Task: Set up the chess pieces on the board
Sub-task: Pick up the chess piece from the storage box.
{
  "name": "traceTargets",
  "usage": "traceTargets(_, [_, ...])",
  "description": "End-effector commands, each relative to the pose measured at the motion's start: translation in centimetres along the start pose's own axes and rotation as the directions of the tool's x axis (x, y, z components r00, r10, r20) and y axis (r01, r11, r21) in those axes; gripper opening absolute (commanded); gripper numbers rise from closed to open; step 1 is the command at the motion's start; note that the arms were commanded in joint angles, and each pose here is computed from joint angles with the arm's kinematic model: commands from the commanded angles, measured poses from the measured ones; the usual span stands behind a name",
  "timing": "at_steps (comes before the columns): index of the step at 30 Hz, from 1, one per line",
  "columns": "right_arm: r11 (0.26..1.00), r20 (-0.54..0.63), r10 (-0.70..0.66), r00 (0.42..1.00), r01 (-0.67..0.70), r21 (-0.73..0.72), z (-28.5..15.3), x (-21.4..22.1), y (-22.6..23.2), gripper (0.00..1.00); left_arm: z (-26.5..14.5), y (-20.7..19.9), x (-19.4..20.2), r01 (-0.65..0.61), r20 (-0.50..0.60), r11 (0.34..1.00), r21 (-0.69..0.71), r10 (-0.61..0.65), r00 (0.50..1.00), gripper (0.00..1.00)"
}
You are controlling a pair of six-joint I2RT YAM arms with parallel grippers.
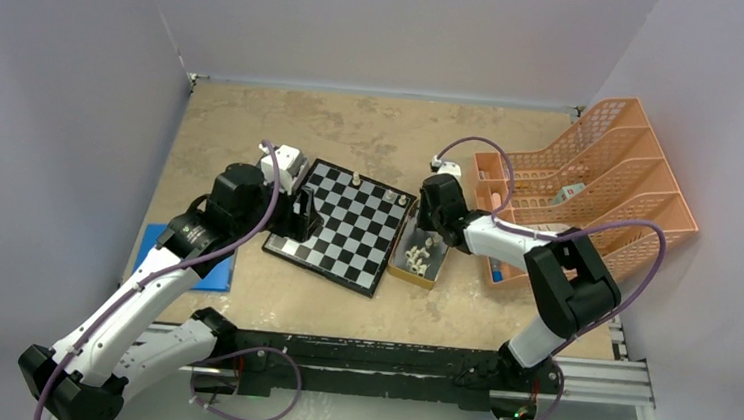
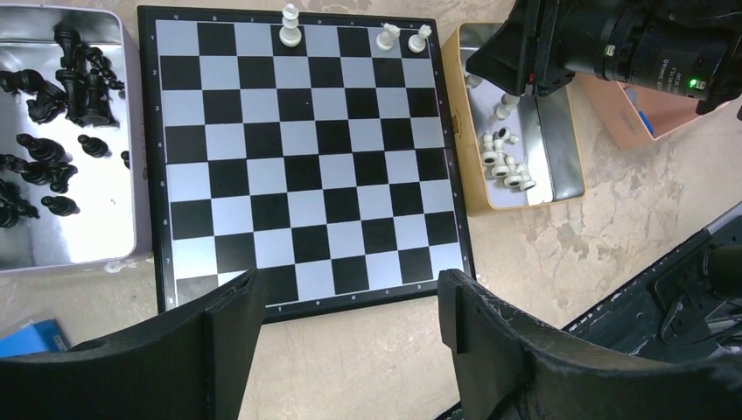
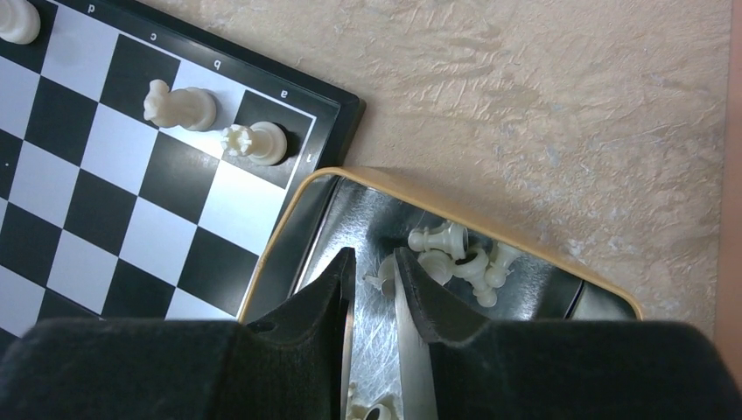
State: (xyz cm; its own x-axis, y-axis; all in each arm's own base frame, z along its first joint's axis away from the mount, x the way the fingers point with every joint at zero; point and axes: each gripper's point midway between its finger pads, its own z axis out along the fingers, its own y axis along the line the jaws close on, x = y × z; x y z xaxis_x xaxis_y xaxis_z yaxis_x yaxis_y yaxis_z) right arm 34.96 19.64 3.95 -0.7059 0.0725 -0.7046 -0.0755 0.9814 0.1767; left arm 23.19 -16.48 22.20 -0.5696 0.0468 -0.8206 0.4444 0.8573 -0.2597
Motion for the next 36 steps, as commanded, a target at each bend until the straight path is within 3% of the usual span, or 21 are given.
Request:
traceTargets(1, [1.000, 0.022, 0.008, 1.000, -0.008, 0.002, -0.2, -1.6, 0.5, 0.25, -0.3, 0.2, -0.6, -0.022, 0.029, 1.000, -0.009, 0.023, 0.999, 0.71])
traceTargets(11, [1.000, -0.023, -0.012, 1.000, 0.012, 0.019, 0.3, -0.5, 0.2, 0.28, -0.2, 0.4, -0.4, -0.017, 0.022, 1.000, -0.024, 0.017, 1.000, 0.71])
traceTargets(23, [0.999, 0.020, -0.024, 0.999, 0.023, 0.047, -0.2, -1.8, -0.3, 0.14, -0.5, 0.9, -0.7, -0.013, 0.038, 0.999, -0.050, 0.015, 0.999, 0.71])
traceTargets(36, [0.999, 0.134, -0.018, 0.991, 0.023, -0.038, -5.1, -7.3, 2.1, 0.14, -0.6, 1.4, -0.8, -0.010, 0.044, 0.997, -0.081, 0.013, 0.999, 0.71])
